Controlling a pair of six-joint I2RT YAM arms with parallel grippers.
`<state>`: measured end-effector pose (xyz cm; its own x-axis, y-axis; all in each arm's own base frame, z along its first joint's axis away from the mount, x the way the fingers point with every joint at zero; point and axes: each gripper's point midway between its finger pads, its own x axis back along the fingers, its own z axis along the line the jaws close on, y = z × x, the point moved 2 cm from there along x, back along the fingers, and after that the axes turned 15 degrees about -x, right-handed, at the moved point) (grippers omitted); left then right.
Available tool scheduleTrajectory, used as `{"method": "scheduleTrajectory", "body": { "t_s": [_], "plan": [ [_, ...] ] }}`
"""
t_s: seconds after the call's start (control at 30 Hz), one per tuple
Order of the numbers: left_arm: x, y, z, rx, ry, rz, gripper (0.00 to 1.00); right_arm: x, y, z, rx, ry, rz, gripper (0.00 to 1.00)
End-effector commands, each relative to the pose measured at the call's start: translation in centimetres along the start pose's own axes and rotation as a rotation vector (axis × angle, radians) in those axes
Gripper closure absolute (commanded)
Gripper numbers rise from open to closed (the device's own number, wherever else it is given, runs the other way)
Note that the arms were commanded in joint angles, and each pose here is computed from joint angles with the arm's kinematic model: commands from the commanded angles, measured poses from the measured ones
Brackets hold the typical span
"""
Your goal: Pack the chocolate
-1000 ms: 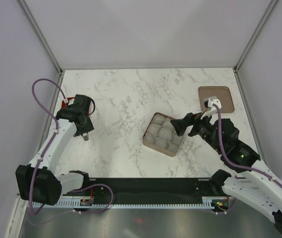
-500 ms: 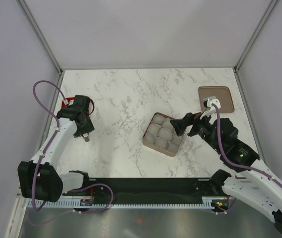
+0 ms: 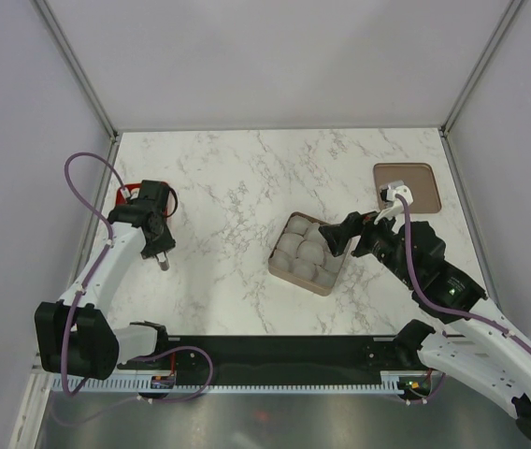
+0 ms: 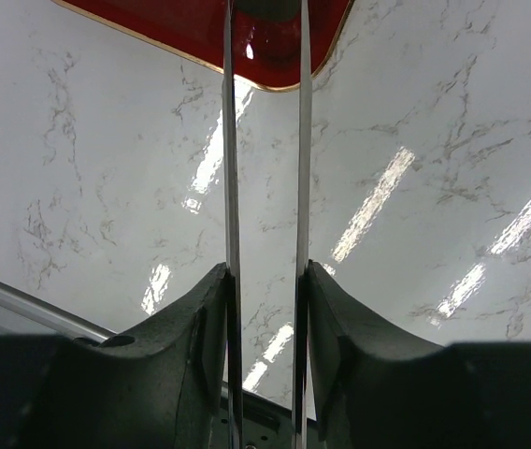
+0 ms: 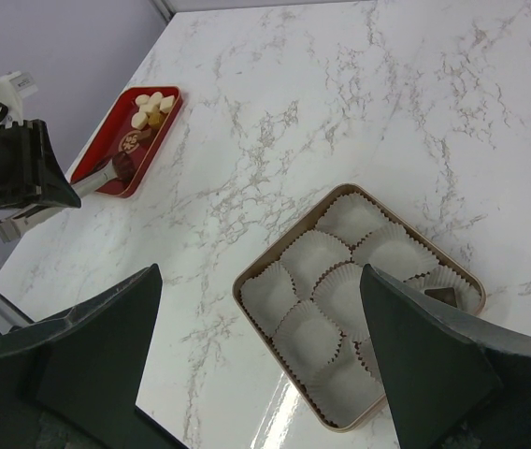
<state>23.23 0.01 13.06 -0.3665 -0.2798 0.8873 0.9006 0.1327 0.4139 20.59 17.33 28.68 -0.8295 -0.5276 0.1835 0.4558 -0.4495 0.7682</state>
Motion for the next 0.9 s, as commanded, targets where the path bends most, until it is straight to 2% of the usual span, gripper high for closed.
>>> {"method": "scheduleTrajectory", "body": {
  "t_s": [0.0,0.33,0.5,0.7,0.87],
  "plan": [
    [0.2,1.1,0.5,-0.008,0.019,-0.045,0.59,0.0,0.8,0.8,-0.014,0.036,-0.031,0.04],
    [1.9,2.8,0.8,-0.04,0.003,-0.101,0.63,-0.5,0.7,1.1,-0.024,0.033,-0.013,0.05],
    [4.0,4.3,0.7,-0.044,-0.039,-0.168,0.65,-1.0,0.7,1.0,-0.03,0.016,-0.009,0.05],
    [8.6,7.0,-1.9,-0.062,-0.257,-0.29,0.65,-0.8,1.4,0.6,-0.015,-0.02,-0.036,0.05],
    [12.7,7.8,-7.2,-0.157,-0.446,-0.384,0.65,0.4,2.9,-0.5,0.015,-0.091,-0.104,0.05]
  ]
}}
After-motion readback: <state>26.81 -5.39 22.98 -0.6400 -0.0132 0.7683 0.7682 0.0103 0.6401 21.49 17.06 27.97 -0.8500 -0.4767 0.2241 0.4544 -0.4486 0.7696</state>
